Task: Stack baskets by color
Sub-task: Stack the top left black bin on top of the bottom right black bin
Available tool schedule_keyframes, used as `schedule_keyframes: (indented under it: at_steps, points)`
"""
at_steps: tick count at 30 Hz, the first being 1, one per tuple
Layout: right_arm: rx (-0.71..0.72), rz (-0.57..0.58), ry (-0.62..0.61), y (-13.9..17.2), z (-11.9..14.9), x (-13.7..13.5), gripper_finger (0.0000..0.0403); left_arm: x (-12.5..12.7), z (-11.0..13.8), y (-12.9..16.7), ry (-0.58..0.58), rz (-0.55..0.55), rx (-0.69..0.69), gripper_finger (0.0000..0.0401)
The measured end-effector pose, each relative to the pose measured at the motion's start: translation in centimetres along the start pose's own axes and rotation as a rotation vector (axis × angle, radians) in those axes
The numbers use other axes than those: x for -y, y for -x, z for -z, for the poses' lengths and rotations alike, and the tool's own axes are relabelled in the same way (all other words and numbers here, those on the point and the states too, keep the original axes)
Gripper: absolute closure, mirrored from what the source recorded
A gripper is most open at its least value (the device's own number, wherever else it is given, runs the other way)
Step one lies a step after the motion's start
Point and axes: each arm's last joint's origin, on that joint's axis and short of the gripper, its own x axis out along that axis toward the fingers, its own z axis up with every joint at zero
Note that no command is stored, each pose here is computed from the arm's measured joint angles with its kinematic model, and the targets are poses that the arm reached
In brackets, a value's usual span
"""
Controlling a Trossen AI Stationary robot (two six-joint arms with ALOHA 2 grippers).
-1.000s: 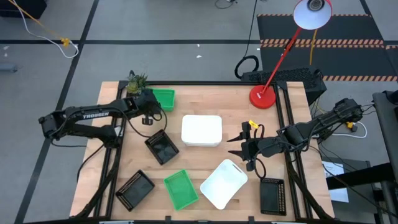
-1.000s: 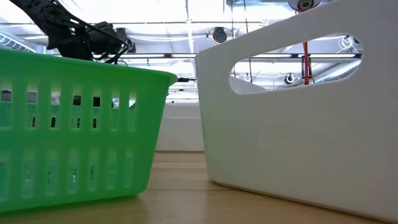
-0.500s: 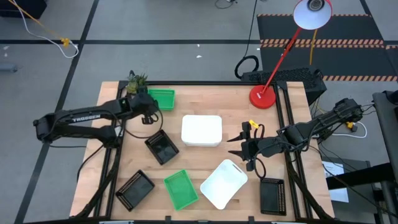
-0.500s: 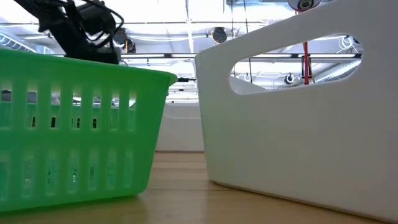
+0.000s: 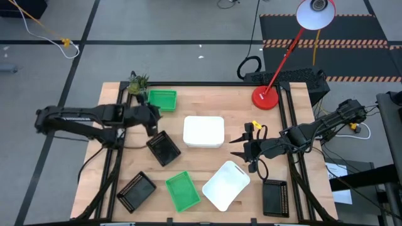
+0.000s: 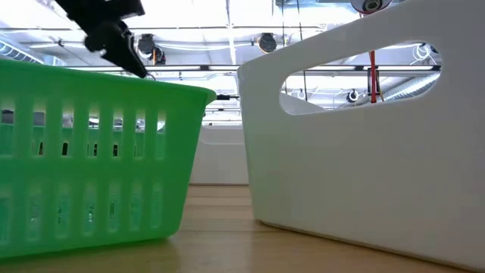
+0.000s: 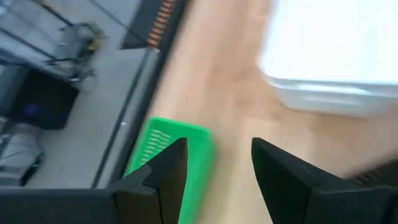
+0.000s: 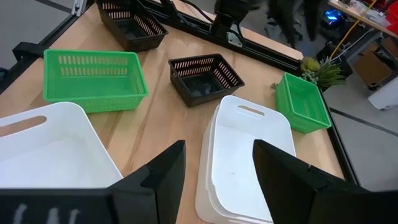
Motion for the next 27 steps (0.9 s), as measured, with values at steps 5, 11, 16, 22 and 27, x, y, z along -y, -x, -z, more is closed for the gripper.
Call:
schedule_keyframes:
  at_steps: [5,11,16,22,27]
  points:
    - [-0.001,0.0,-0.035,0.0,0.0,0.0,0.0222,3.7,-0.4,1.5,-0.099,0.144,-0.008,0.0219]
    - [-0.004,0.0,-0.068,0.0,0.0,0.0,0.0222,8.2,0.2,3.6,-0.228,0.358,0.011,0.0219]
    - [0.001,0.0,-0.075,0.0,0.0,0.0,0.0222,10.7,1.4,4.5,-0.318,0.444,-0.051,0.022]
    - [0.001,0.0,-0.08,0.0,0.0,0.0,0.0222,12.7,2.3,3.7,-0.414,0.443,-0.165,0.022]
    - [0.001,0.0,-0.094,0.0,0.0,0.0,0.0222,14.0,2.6,2.2,-0.504,0.441,-0.243,0.022]
